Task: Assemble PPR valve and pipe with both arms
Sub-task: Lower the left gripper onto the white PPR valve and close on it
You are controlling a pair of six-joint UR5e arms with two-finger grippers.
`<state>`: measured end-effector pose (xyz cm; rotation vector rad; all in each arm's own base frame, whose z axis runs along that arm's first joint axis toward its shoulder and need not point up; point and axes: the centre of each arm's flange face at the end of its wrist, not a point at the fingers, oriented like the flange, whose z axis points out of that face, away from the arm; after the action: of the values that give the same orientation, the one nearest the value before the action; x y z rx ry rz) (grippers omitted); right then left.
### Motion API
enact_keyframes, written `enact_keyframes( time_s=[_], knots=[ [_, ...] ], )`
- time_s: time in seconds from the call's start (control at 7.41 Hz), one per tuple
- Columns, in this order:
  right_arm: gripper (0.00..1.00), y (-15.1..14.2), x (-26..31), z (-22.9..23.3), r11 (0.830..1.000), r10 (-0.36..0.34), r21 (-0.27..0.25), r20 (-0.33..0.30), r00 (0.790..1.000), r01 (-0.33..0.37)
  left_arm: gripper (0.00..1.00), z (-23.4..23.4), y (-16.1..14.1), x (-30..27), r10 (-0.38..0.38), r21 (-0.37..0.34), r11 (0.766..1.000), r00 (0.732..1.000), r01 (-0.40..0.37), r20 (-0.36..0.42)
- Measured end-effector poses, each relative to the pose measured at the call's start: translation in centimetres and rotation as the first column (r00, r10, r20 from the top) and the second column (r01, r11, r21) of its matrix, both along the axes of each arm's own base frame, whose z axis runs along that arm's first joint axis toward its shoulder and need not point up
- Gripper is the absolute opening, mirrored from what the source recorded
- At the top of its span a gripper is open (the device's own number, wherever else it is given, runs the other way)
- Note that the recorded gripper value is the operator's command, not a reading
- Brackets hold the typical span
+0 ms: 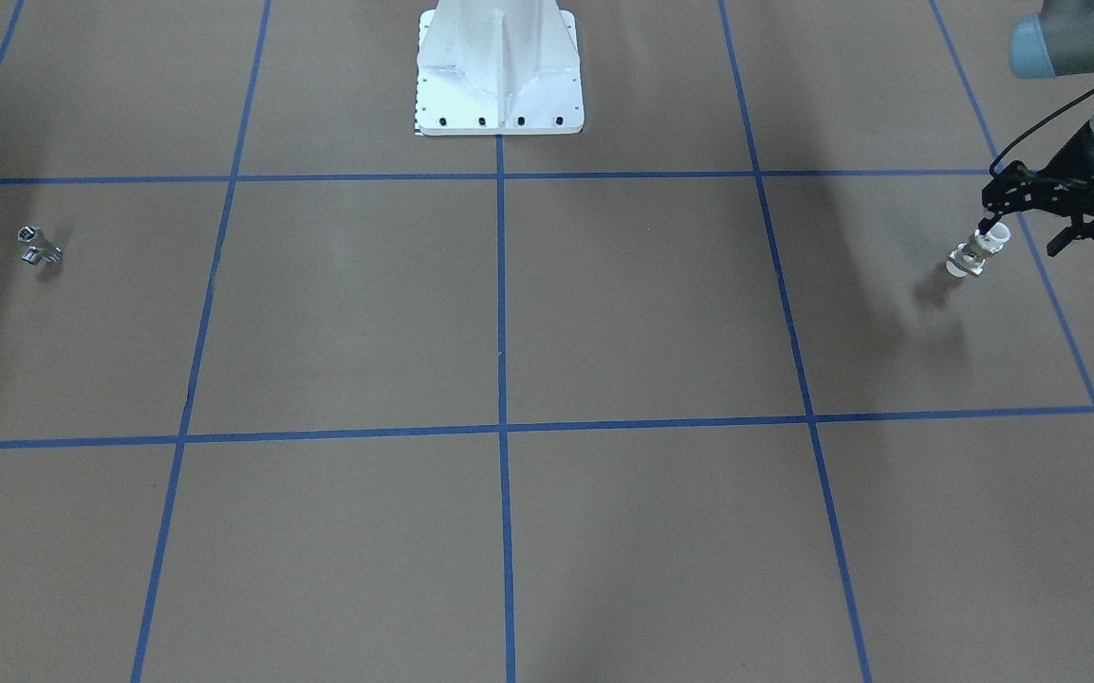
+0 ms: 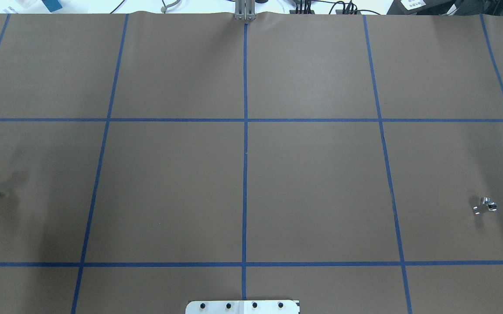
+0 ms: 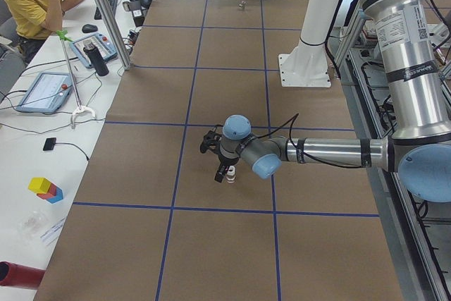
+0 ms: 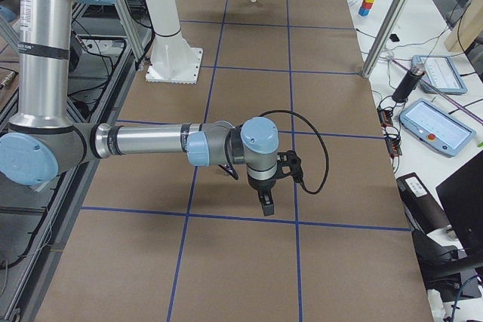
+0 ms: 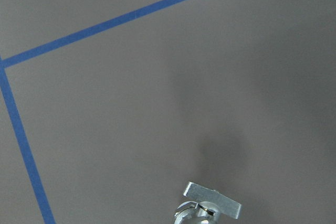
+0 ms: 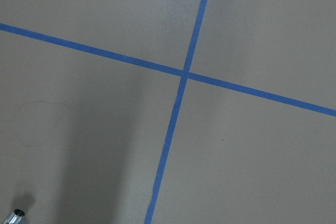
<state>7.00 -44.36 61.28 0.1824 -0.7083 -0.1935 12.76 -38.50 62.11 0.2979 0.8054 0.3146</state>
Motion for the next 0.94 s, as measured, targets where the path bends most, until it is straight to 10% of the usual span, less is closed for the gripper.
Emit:
enact_keyframes(
  time_s=[0.94],
  knots=[
    [1.0, 0.0, 0.0, 0.0, 1.0, 0.001, 0.0, 0.002, 1.0, -0.001, 0.86, 0.9, 0.6, 3.1, 0.034, -0.028, 0.999, 0.999, -0.034, 0.021]
  ],
)
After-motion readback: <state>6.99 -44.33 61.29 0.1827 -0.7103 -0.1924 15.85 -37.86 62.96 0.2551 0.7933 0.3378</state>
